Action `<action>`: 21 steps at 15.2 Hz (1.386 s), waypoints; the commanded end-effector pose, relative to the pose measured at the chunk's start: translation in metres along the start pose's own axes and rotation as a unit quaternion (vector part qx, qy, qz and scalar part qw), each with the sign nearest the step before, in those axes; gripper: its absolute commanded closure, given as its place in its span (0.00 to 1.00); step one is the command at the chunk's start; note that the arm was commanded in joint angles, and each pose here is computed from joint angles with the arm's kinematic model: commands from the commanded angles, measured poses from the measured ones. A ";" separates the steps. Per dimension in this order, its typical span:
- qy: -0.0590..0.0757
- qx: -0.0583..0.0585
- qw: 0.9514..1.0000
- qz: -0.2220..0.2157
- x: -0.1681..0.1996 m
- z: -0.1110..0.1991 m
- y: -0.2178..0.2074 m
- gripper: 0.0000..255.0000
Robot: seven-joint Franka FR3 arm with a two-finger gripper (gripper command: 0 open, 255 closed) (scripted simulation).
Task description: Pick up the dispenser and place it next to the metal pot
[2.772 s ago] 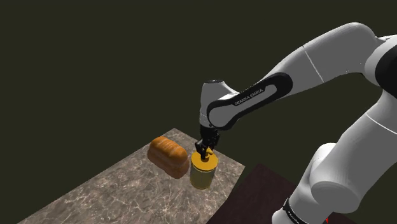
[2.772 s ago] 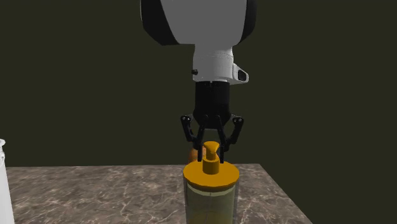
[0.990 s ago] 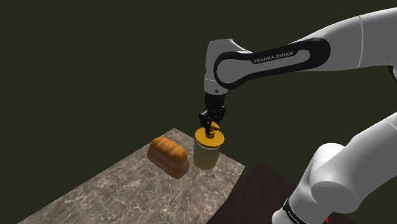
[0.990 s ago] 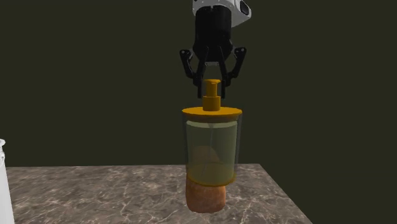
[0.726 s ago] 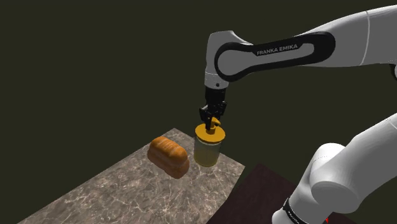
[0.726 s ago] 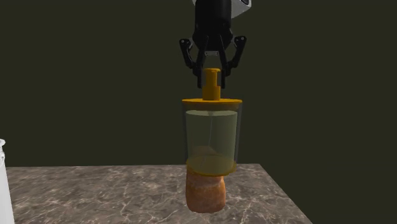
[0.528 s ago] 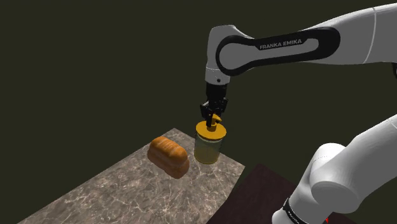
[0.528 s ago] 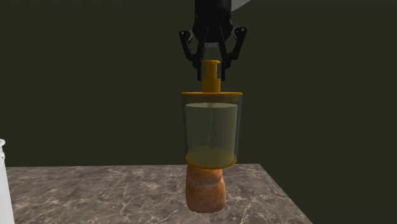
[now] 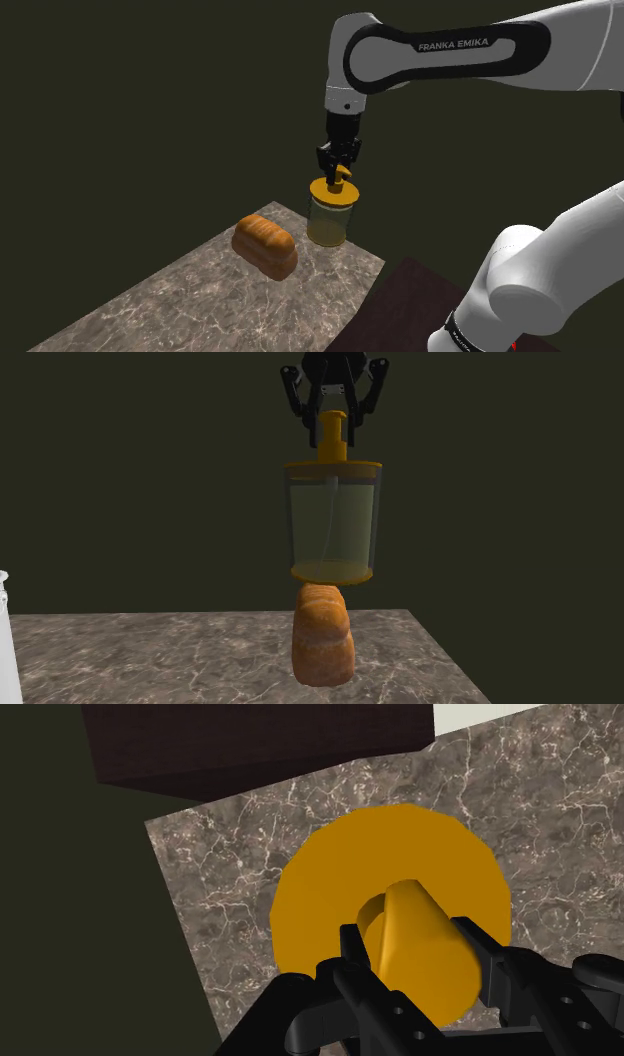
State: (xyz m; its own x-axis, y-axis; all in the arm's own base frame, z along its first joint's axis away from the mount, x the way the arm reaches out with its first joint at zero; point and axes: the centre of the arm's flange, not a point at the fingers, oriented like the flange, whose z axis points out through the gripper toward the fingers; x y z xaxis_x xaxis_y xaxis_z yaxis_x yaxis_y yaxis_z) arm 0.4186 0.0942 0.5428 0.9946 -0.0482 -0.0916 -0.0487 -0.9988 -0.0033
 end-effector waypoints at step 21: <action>0.000 0.000 1.000 0.000 -0.043 -0.043 -0.167 1.00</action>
State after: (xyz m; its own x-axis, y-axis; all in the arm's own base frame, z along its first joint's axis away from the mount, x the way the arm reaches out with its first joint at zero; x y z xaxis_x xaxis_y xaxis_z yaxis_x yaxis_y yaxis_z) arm 0.3913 0.2501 0.5887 0.9947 -0.0466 -0.0915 -0.0470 -0.9989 -0.0028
